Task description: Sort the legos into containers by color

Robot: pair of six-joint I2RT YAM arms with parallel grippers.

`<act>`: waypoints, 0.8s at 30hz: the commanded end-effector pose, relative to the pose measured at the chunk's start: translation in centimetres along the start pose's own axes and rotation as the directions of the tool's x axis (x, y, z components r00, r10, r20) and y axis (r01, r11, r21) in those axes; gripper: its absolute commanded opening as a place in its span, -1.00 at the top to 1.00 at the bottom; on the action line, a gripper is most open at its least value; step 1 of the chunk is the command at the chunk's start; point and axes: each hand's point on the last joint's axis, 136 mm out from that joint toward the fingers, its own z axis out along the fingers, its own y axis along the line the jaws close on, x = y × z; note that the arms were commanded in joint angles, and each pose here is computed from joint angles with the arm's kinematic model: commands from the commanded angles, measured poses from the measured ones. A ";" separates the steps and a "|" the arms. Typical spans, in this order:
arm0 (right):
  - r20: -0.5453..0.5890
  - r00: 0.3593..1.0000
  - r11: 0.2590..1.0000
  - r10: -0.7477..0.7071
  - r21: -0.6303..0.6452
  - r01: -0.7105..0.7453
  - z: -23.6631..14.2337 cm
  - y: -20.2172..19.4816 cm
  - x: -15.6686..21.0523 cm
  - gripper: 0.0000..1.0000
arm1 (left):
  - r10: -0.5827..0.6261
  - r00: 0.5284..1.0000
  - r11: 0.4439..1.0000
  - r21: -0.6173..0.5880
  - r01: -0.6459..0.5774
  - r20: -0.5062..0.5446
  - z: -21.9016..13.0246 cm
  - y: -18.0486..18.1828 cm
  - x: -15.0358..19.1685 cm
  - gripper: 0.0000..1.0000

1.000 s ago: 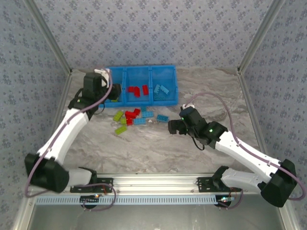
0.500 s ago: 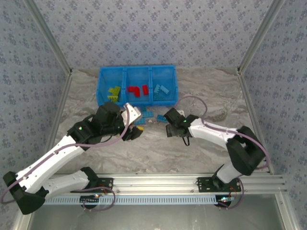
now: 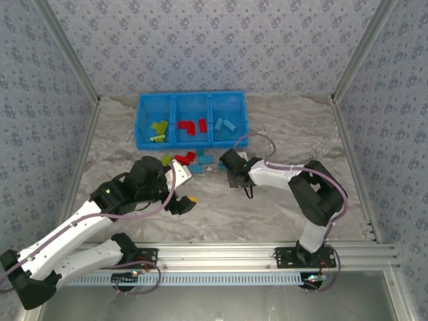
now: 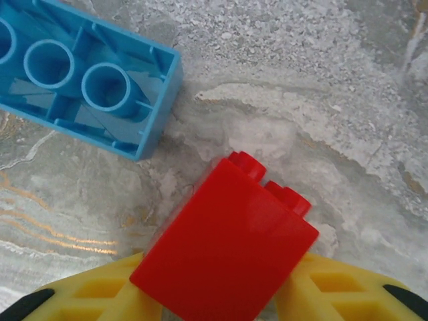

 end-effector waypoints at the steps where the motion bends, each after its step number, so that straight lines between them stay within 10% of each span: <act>1: 0.018 1.000 1.000 0.014 -0.017 -0.014 0.3 0.5 -1.0 0.05 | 0.001 1.000 1.000 0.007 -0.001 0.030 0.0 -0.2 -0.5 -0.85; 6: 0.024 0.999 0.999 0.047 -0.026 -0.047 0.3 0.2 -1.6 -0.66 | 0.001 0.999 1.000 0.009 -0.001 0.033 0.1 -0.3 -0.4 -0.87; 24: 0.082 0.996 0.998 0.046 -0.049 -0.042 -1.4 0.2 -2.1 0.19 | -0.006 0.999 1.000 -0.006 0.006 0.054 0.1 0.0 -0.6 -0.92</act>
